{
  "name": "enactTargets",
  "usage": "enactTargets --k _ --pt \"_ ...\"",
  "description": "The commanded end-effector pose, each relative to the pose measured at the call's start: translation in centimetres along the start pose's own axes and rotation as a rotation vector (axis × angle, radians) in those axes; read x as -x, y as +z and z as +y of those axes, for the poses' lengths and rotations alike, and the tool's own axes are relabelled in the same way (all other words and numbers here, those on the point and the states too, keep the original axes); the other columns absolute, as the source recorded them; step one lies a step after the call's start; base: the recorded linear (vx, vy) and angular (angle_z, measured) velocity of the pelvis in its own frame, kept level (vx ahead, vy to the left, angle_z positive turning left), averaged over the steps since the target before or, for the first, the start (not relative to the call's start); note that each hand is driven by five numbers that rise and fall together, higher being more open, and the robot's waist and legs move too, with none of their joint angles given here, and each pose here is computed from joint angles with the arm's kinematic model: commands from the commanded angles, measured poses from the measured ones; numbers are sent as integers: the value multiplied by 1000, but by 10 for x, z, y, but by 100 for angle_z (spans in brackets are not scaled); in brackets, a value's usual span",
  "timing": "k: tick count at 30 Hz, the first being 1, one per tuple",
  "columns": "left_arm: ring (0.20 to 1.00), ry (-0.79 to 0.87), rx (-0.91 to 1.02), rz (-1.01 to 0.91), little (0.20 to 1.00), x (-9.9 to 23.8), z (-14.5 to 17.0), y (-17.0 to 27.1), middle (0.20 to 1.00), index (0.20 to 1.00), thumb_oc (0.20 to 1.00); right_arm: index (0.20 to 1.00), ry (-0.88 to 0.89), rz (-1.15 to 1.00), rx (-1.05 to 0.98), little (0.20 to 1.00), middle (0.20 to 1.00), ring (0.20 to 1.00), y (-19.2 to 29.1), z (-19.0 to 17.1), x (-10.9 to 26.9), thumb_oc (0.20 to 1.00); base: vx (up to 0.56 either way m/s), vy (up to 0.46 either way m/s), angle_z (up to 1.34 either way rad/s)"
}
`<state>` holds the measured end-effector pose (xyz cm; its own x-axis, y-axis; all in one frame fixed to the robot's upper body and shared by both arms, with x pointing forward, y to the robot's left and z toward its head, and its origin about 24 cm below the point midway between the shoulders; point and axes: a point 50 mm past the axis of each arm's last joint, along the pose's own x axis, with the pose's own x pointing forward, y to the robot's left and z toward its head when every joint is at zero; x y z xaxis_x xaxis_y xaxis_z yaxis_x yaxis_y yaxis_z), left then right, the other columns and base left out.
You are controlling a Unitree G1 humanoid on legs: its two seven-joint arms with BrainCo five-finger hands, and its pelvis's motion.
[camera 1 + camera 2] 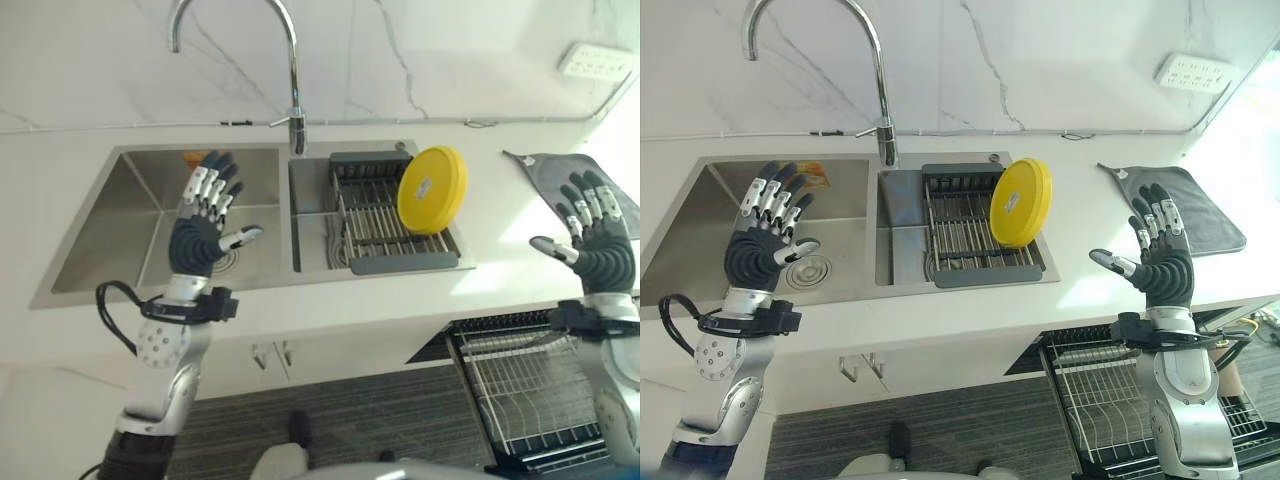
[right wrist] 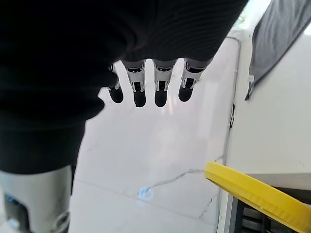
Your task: Place the dishes in the dishwasher.
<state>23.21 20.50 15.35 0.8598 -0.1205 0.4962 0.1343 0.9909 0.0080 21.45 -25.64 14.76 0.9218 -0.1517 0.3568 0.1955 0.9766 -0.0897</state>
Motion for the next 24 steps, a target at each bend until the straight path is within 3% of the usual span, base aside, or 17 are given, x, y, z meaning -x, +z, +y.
enactTargets --k 1,9,16,24 --pt "1000 -24 -87 -89 1000 0 1 17 1000 1000 1000 1000 34 -106 -52 1000 1000 1000 20 1 -6 1000 11 -130 -10" --pt "1000 32 -122 -140 1000 -9 3 24 1000 1000 1000 1000 92 -89 -106 1000 1000 1000 15 12 -18 1000 16 -206 -23" --pt "1000 25 -96 -92 1000 -8 3 16 1000 1000 1000 1000 258 -95 -131 1000 1000 1000 21 26 -24 1000 80 -29 3" --pt "1000 6 -87 -43 1000 -8 2 5 1000 1000 1000 1000 232 -56 -193 1000 1000 1000 14 23 -40 1000 59 -17 11"
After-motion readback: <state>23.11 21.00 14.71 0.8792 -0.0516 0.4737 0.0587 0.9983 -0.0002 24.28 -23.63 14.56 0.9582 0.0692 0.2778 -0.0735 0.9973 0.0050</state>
